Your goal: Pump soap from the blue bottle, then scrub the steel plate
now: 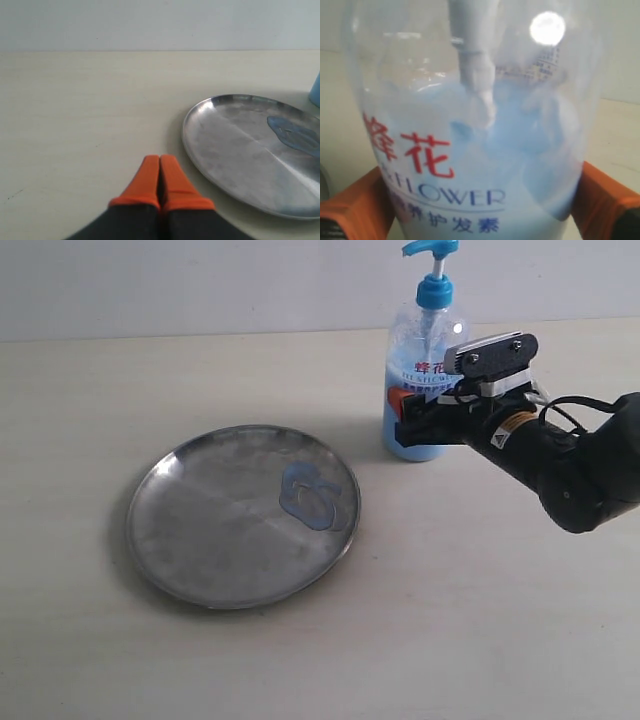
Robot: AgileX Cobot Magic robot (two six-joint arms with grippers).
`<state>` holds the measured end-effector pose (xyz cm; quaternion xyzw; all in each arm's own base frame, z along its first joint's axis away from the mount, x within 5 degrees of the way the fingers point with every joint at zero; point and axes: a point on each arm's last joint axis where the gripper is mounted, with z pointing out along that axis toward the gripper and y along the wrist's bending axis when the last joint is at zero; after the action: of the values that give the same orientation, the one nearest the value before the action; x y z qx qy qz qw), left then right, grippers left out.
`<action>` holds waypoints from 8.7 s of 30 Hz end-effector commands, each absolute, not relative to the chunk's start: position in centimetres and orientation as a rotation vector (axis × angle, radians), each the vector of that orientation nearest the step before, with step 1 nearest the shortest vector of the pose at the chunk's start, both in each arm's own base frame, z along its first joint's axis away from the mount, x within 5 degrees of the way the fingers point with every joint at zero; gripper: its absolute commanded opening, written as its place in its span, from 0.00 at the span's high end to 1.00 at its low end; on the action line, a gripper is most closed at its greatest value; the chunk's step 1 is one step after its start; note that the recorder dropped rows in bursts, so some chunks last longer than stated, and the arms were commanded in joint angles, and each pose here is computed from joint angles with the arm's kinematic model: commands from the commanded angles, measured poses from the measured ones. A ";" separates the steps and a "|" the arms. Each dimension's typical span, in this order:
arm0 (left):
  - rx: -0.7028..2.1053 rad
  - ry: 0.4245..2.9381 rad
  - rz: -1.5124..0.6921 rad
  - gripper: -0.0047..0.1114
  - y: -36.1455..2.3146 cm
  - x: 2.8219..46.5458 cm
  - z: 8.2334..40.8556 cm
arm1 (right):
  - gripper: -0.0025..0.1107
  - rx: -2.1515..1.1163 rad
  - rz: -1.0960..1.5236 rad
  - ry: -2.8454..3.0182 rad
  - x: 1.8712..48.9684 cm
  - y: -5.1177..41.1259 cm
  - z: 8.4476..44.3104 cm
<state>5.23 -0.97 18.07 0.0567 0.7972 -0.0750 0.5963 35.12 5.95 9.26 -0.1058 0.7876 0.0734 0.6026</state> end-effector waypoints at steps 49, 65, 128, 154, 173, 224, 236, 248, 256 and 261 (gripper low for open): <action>0.168 1.836 -0.208 0.96 -1.2 5.2 18.1 | 0.98 -0.442 -0.305 1.848 23.5 16.6 15.0; 0.227 1.718 -0.281 0.96 -1.9 6.0 27.7 | 0.98 -0.460 -0.282 1.847 23.2 16.5 14.7; 0.534 2.068 -0.666 0.96 -11.2 19.2 35.5 | 0.98 -0.559 -0.190 1.853 23.0 17.5 14.4; 0.851 2.197 -1.019 0.96 -17.5 27.6 33.5 | 0.98 -0.551 -0.190 1.864 23.0 17.4 14.3; 0.861 2.205 -1.015 0.96 -19.1 28.5 31.8 | 0.98 -0.533 -0.185 1.871 23.0 17.4 14.3; 0.942 2.156 -1.028 0.96 -18.4 27.8 33.6 | 0.98 -0.559 -0.169 1.870 22.9 17.6 14.2; 1.098 2.219 -1.081 0.96 -18.3 26.5 33.1 | 0.98 -0.556 -0.169 1.871 22.9 17.6 14.2; 1.069 2.309 -1.055 0.96 -18.9 28.4 30.0 | 0.98 -0.559 -0.168 1.874 22.9 17.6 14.2; 1.040 2.324 -0.925 0.96 -18.5 29.1 29.6 | 0.98 -0.557 -0.168 1.876 22.9 17.6 14.2; 1.037 2.307 -0.927 0.96 -18.4 28.9 30.1 | 0.98 -0.557 -0.168 1.876 22.9 17.6 14.2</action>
<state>29.11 -18.33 29.54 0.3775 0.8372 -0.3364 0.2083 22.61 17.41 13.06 -0.2402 0.8139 -0.0697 0.5244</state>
